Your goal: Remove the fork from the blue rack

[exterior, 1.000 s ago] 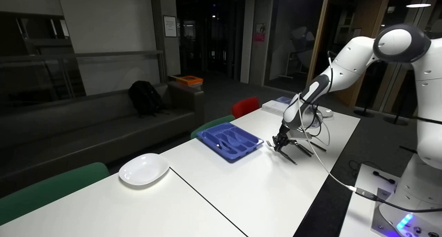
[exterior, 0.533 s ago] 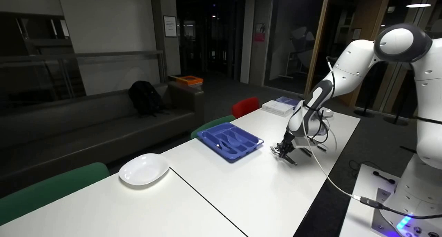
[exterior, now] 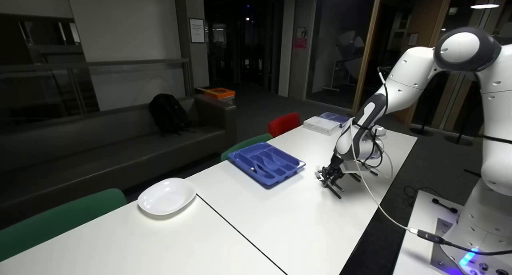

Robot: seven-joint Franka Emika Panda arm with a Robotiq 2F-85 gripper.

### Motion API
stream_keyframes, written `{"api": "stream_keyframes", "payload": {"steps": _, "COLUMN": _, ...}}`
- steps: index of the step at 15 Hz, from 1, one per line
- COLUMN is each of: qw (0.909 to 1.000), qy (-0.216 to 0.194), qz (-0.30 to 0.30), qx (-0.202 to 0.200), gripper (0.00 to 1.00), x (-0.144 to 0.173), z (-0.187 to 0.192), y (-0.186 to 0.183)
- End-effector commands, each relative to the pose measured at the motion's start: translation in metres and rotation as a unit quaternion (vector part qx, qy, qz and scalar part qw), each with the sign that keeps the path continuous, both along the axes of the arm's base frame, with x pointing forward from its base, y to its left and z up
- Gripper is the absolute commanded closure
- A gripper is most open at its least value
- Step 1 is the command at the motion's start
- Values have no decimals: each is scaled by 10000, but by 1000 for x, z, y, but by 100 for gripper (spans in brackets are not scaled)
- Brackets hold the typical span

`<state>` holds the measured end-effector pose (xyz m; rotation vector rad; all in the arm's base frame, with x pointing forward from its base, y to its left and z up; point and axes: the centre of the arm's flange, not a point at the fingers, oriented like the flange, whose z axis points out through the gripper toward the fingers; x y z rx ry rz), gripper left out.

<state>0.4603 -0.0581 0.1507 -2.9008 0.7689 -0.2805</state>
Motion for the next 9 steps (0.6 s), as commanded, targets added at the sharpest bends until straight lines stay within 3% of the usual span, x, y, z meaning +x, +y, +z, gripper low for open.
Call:
{"api": "stream_keyframes", "payload": {"steps": 1, "qw": 9998, "qy": -178, "qz": 12, "qx": -91, "gripper": 19, "x": -19, "z": 18, "y": 0}}
{"api": "stream_keyframes", "payload": {"steps": 4, "qw": 9991, "qy": -361, "qz": -34, "qx": -227, "gripper": 1, "x": -38, "z": 36, "y": 4}}
{"api": "stream_keyframes", "payload": {"steps": 9, "qw": 9945, "qy": -863, "qz": -99, "qx": -582, "gripper": 0, "x": -82, "z": 71, "y": 21}}
